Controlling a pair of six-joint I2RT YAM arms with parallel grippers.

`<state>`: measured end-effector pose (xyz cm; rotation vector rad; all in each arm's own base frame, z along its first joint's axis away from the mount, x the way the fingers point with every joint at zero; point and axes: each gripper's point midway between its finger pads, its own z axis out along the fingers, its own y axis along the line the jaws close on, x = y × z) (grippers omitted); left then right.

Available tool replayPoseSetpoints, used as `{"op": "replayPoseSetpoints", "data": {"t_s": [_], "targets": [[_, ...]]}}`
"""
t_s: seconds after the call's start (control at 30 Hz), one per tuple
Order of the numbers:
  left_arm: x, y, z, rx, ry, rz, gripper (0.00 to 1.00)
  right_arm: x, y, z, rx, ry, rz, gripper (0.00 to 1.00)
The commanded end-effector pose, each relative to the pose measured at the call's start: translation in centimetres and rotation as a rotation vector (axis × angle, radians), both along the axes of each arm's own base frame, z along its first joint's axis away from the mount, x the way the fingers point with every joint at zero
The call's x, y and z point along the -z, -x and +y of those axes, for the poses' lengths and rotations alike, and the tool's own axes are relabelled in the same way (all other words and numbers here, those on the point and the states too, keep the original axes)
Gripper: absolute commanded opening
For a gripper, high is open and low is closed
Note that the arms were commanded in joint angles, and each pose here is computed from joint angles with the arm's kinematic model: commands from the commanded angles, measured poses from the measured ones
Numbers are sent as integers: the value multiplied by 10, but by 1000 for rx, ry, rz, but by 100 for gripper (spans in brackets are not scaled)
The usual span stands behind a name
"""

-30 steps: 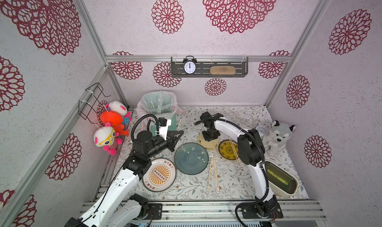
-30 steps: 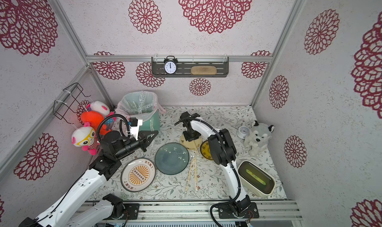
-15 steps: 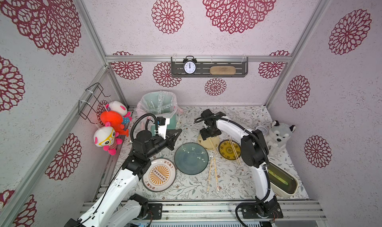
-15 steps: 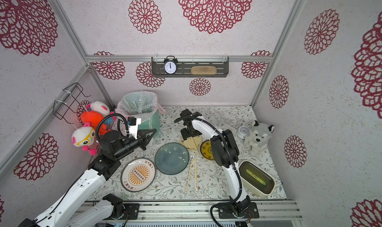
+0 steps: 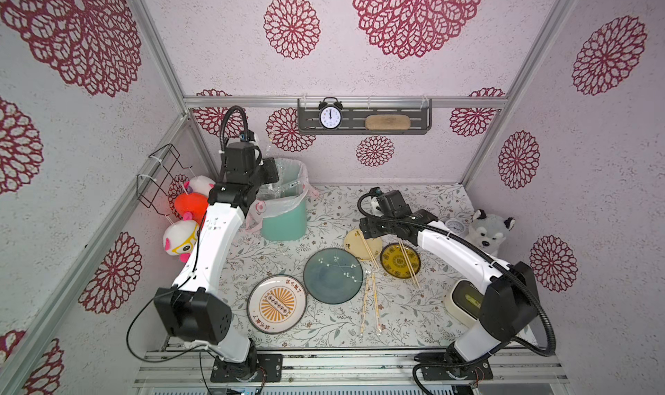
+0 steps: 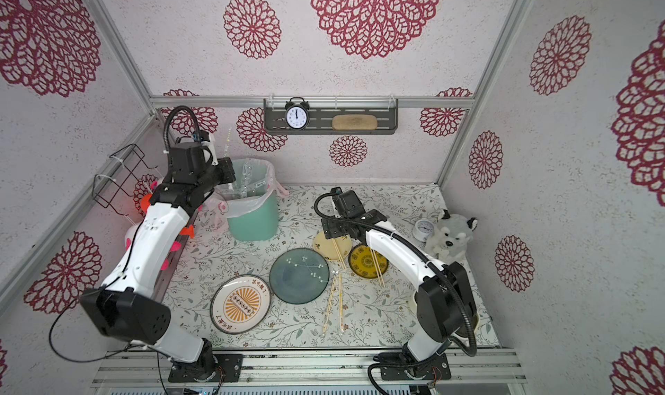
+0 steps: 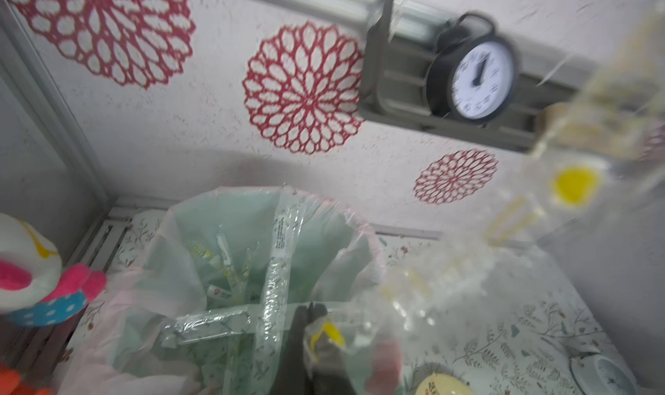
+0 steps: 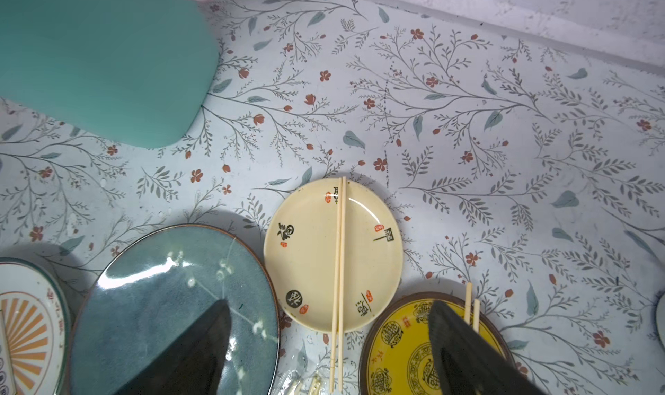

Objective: Remove the packaging of disposable chopsticks
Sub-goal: Place the packet bag in the trash bin.

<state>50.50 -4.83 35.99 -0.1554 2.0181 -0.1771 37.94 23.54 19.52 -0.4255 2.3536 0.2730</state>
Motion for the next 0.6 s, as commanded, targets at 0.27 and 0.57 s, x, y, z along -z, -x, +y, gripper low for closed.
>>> {"op": "replayPoseSetpoints", "data": {"t_s": [0.27, 0.57], "targets": [[79, -29, 28, -91, -158, 325, 34, -25, 24, -8, 3, -122, -96, 87], [22, -4, 22, -109, -147, 164, 98, -29, 30, -8, -5, -148, -106, 87]]}}
